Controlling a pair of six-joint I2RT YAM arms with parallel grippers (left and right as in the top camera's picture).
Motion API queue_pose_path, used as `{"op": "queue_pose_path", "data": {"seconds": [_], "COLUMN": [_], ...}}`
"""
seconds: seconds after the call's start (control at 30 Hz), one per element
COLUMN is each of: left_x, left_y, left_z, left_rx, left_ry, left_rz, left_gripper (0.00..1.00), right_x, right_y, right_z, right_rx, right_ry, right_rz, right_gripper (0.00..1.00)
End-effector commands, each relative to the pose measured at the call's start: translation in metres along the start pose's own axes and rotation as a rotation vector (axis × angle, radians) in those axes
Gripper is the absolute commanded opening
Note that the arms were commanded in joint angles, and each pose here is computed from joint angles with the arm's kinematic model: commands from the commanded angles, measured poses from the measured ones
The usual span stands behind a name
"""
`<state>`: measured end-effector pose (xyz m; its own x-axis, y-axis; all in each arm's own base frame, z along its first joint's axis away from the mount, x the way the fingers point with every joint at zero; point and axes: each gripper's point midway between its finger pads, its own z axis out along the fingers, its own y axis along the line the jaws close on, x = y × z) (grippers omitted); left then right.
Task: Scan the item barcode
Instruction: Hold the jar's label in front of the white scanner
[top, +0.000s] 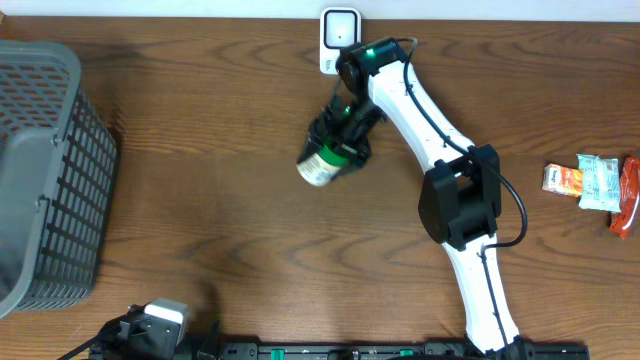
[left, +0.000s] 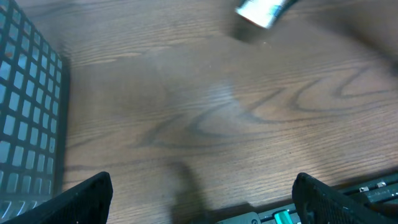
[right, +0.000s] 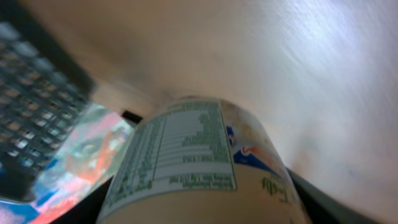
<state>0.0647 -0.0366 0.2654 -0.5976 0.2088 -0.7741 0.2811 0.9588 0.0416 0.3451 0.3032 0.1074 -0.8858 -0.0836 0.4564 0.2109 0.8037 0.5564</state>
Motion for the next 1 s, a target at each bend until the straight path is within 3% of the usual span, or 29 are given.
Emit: {"op": "queue_pose_path", "data": {"seconds": [0.0,0.2,0.33,0.53,0.63,0.77,0.97], "left_x": [-0.001,-0.001,-0.001,-0.001,-0.001,-0.001,-0.001], "left_y": [-0.003,-0.003,-0.003,-0.003,-0.003,-0.003,-0.003], "left_z": [-0.002,-0.002,-0.002,-0.002,-0.002,-0.002,-0.002], "left_rx": [0.014,0.014,0.014,0.014,0.014,0.014,0.014], "left_ry": [-0.011,-0.011,-0.011,-0.011,-0.011,-0.011,-0.011], "left_rz": [0.001,0.001,0.001,0.001,0.001,0.001,0.001], "left_gripper": [0.93,0.93,0.93,0.93,0.93,0.93,0.93], "right_x": [-0.018,-0.105,-0.147,-0.201,-0.22,-0.229,-0.256], "right_y": [0.04,0.075,0.095,0.072,0.046,0.039,0.036], "right_z": [-0.004,-0.04,-0.094,-0.171,-0.21,-0.226,-0.213], "right_rx": [-0.161,-0.182,-0.2,0.004,0.193,0.245,0.244], "right_ry": [-0.06,-0.471,-0.742,-1.15,-1.387,-1.5,-1.547], "right_rz": [-0.112,-0.365,-0.459,-0.427,-0.311,-0.263,-0.311], "right_gripper": [0.52,0.52,0.49,0.46,0.46,0.46,0.43]}}
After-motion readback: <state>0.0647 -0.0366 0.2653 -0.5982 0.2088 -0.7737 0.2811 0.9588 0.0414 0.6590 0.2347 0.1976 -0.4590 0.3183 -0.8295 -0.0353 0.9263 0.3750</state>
